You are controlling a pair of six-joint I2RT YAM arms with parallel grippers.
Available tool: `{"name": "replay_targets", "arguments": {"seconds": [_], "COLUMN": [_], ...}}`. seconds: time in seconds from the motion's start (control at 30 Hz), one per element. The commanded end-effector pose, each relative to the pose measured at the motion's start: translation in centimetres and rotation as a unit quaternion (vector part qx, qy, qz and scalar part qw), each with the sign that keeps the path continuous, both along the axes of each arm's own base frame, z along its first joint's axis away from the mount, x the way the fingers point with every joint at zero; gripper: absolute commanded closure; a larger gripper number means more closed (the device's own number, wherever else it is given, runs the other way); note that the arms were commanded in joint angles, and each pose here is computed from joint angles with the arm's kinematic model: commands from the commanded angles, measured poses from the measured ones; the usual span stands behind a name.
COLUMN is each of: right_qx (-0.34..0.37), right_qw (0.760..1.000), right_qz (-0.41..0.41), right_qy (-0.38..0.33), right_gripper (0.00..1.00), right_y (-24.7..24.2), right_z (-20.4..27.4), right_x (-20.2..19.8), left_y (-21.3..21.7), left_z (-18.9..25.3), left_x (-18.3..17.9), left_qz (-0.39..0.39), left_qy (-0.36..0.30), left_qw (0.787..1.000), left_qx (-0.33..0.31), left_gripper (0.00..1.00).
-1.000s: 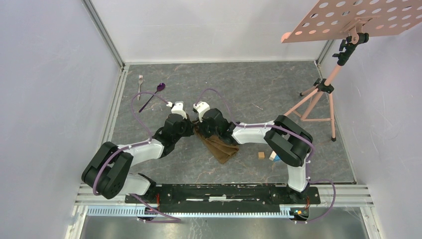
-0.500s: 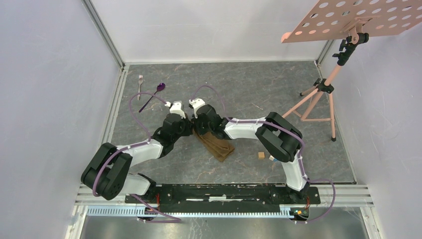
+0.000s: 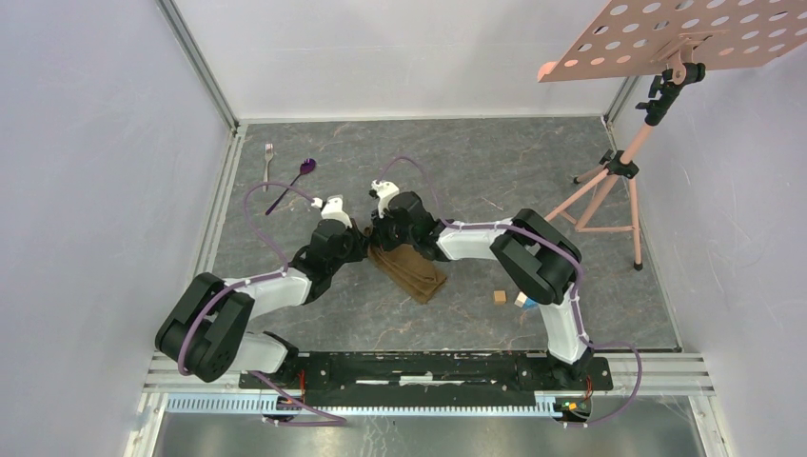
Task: Fold the napkin into a case and place the utensils inside
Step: Insert the folded napkin into the top corner of the smaller rectangle folded napkin.
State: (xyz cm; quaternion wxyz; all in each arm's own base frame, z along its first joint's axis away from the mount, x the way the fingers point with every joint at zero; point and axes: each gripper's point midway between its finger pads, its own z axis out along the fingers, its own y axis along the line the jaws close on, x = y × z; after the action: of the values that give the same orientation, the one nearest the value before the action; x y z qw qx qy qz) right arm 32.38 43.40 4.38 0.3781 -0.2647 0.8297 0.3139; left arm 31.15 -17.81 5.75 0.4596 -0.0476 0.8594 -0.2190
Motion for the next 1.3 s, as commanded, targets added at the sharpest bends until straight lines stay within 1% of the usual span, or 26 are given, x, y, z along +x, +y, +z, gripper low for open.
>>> {"name": "replay_targets", "arguments": {"seconds": [0.0,0.03,0.1,0.17,0.4,0.57,0.77,0.97,1.03,1.1,1.13,1.27], "right_qx": [0.090,0.082,0.069,0.057,0.053,0.059,0.065,0.065,0.064,0.063,0.060,0.052], "right_qw": [0.995,0.995,0.996,0.996,0.997,0.997,0.997,0.996,0.996,0.995,0.995,0.995], "right_qz": [0.051,0.055,0.059,0.061,0.047,0.036,0.044,0.058,0.063,0.072,0.079,0.089], "right_qy": [-0.007,-0.001,0.000,0.001,-0.018,-0.023,-0.016,-0.008,0.000,0.005,0.006,0.015], "right_gripper": [0.94,0.92,0.84,0.77,0.62,0.60,0.66,0.72,0.79,0.92,0.95,0.97], "right_y": [3.3,2.9,2.0,1.2,-1.5,-2.0,-0.5,0.9,1.4,1.9,2.3,3.1], "right_z": [2.7,1.9,0.9,0.5,2.5,3.0,2.6,1.8,1.2,0.6,0.4,-1.4], "right_x": [-1.1,-1.6,-2.2,-2.4,-1.6,-0.6,0.3,0.0,-0.2,-0.9,-1.6,-3.6], "left_y": [-0.6,-0.5,-0.2,0.2,1.5,1.6,1.3,1.1,0.9,0.7,0.6,0.2], "left_z": [0.9,0.9,1.1,1.3,1.7,1.5,1.6,1.7,1.9,2.2,2.4,2.4], "left_x": [0.2,0.3,0.5,0.6,1.0,0.8,0.7,0.7,0.8,1.0,1.1,1.3], "left_qz": [0.008,0.011,0.016,0.022,0.036,0.033,0.026,0.023,0.020,0.018,0.019,0.021], "left_qy": [-0.007,-0.007,-0.010,-0.012,-0.014,-0.010,-0.010,-0.010,-0.011,-0.012,-0.012,0.001], "left_qw": [0.999,0.999,0.999,0.999,0.999,0.999,0.999,0.999,0.999,0.999,0.998,0.998], "left_qx": [-0.034,-0.033,-0.033,-0.033,-0.030,-0.031,-0.037,-0.040,-0.044,-0.048,-0.051,-0.059], "left_gripper": [0.98,0.98,0.98,0.98,0.98,0.98,0.98,0.98,0.98,0.98,0.98,0.98]}}
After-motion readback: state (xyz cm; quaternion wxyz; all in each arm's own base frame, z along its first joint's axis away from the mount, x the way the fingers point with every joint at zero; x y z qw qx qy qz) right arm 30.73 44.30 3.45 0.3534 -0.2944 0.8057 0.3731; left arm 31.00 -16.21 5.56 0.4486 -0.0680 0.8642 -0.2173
